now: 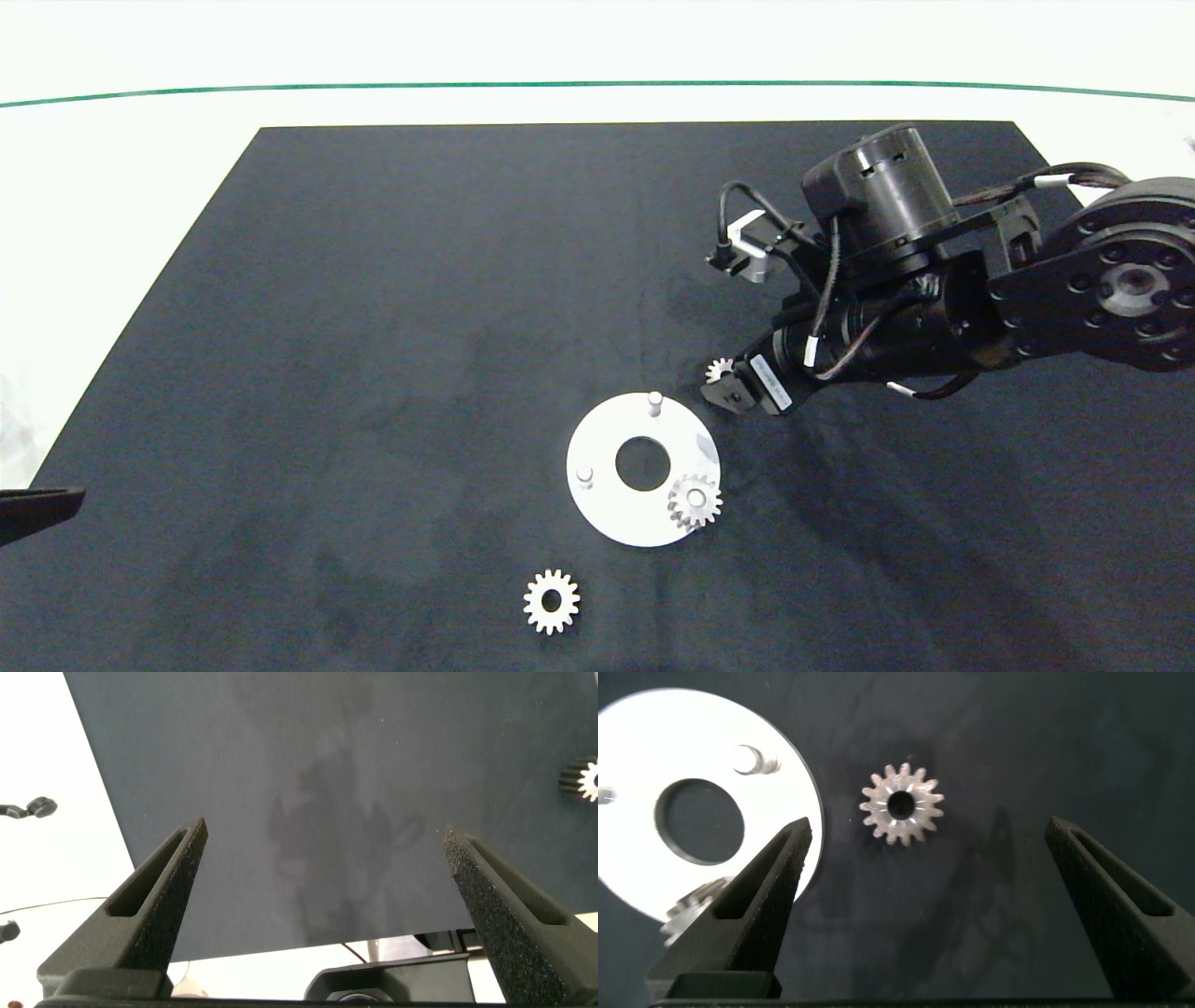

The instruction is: Install three planetary gears onto the carrier pins

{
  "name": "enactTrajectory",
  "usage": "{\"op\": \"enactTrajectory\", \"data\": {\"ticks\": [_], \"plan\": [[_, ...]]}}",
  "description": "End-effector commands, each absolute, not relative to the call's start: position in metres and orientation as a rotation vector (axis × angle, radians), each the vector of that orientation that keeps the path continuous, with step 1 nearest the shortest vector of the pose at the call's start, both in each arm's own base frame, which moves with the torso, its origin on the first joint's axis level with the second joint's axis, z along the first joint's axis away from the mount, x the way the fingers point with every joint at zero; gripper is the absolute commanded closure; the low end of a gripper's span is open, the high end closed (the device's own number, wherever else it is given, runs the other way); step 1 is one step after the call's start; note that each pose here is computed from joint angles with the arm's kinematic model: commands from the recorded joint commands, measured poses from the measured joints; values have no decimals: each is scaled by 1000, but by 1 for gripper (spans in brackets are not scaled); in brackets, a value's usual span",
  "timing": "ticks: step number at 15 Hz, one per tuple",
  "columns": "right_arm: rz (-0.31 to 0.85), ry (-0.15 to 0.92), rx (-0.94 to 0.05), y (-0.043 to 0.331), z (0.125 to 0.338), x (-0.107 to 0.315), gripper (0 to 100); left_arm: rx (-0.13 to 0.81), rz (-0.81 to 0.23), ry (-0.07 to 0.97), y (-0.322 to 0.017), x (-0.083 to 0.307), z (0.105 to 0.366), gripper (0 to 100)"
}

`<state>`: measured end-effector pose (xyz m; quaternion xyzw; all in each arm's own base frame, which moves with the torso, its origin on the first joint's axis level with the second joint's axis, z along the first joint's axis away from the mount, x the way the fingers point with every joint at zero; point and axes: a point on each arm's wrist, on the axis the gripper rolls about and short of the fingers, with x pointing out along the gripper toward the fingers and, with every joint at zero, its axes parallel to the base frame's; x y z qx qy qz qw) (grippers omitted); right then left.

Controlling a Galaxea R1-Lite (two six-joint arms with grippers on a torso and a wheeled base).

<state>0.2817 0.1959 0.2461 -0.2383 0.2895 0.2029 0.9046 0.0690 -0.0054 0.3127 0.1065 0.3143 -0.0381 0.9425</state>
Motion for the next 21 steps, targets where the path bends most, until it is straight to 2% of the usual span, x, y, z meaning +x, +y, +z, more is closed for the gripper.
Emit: {"op": "enactTrajectory", "data": {"ticks": [1,9,13,21], "plan": [[417,652,-503,203,227,293,0,219,-78,648,-5,69,312,0],[411,669,-498,209,215,308,15,218,-77,643,-5,67,312,0],[413,633,-478,212,215,314,22,218,-77,643,-5,67,312,0],[413,649,-485,210,211,313,39,229,-80,638,-5,66,312,0]]}}
